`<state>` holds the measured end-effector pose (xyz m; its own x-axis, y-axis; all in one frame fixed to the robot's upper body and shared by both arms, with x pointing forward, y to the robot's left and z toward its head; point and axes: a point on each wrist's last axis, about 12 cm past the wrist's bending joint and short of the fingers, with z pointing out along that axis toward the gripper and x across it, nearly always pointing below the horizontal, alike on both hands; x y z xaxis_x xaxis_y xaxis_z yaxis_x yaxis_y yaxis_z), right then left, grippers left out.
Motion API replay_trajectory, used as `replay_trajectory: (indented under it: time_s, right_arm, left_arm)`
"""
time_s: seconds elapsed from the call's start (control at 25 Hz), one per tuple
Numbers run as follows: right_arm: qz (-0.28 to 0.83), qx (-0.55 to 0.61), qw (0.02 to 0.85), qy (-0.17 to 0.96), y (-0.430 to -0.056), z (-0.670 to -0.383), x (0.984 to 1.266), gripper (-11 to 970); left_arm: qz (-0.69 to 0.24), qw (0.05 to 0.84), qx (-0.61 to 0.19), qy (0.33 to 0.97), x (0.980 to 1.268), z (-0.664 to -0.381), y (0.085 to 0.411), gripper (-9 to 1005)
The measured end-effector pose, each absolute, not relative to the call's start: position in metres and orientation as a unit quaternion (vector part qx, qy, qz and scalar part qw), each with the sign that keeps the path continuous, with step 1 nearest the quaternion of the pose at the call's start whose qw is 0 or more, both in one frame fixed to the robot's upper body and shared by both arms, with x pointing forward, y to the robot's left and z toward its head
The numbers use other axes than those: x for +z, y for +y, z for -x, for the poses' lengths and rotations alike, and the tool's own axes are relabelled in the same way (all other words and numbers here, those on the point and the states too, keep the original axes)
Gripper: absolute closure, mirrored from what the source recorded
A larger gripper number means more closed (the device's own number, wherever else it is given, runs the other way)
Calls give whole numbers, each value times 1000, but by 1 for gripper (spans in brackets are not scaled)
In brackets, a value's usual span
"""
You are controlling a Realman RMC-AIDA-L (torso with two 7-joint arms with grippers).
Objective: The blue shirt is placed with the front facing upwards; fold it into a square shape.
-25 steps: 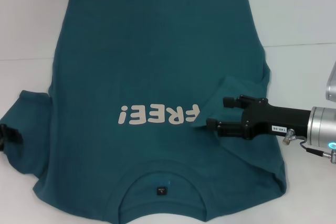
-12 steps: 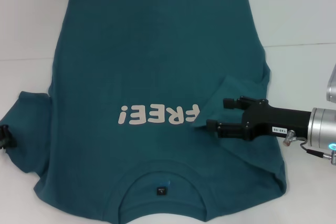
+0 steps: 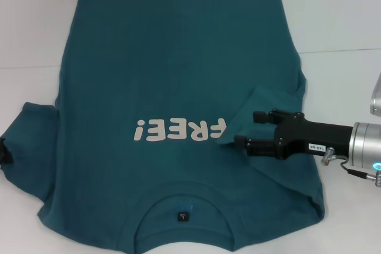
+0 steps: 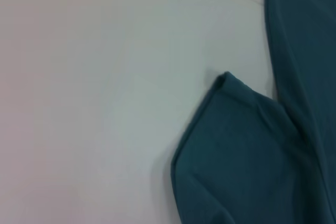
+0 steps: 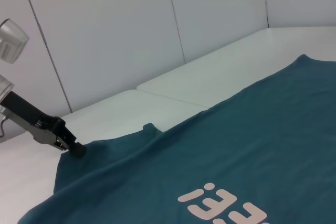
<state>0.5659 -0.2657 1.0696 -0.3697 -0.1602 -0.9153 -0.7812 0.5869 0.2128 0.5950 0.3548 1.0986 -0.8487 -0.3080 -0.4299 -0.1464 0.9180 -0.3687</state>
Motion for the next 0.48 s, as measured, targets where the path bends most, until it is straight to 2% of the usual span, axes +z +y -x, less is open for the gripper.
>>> replay_trajectory:
  time_s: [0.48]
  right_arm:
    - [310, 333, 467, 758, -265, -566, 1070, 15]
  left_arm:
    - [140, 281, -129, 941, 1099, -597, 369, 962]
